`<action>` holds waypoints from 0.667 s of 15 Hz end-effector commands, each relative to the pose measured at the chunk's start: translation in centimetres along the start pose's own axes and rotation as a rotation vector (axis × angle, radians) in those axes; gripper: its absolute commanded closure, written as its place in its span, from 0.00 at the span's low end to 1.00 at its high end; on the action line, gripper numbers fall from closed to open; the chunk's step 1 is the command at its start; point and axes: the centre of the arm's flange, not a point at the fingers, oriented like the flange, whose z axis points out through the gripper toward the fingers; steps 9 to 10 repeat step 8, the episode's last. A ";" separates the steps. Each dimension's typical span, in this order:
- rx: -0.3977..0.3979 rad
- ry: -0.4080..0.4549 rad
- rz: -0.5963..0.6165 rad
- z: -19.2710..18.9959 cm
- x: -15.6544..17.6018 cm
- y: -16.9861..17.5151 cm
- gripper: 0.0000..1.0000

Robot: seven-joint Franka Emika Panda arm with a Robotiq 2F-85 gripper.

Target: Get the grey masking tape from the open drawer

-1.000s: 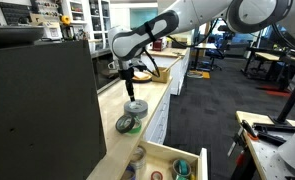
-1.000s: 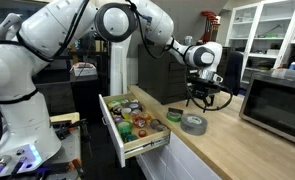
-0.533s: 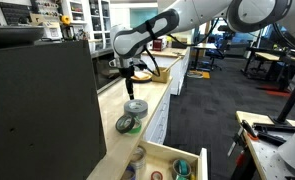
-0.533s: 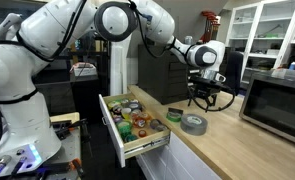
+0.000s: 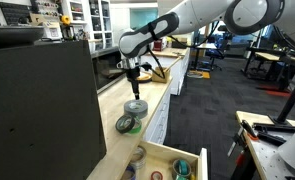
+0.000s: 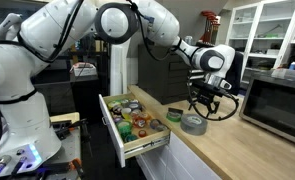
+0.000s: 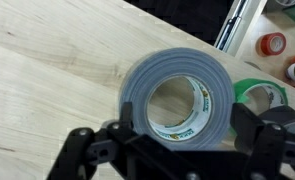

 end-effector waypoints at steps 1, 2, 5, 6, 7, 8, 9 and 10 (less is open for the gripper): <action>0.021 0.018 -0.005 -0.9 0.1 0.6 0.00; 0.012 0.023 -0.014 -1.1 0.0 0.1 0.00; 0.018 0.017 -0.016 -1.2 0.6 -0.4 0.00; 0.001 0.013 -0.006 -0.4 0.4 -0.2 0.00; 0.002 0.014 -0.010 -0.4 0.5 -0.4 0.00; 0.003 0.015 -0.011 -0.4 0.6 -0.5 0.00; 0.003 0.015 -0.011 -0.4 0.6 -0.5 0.00; 0.003 0.015 -0.011 -0.4 0.6 -0.5 0.00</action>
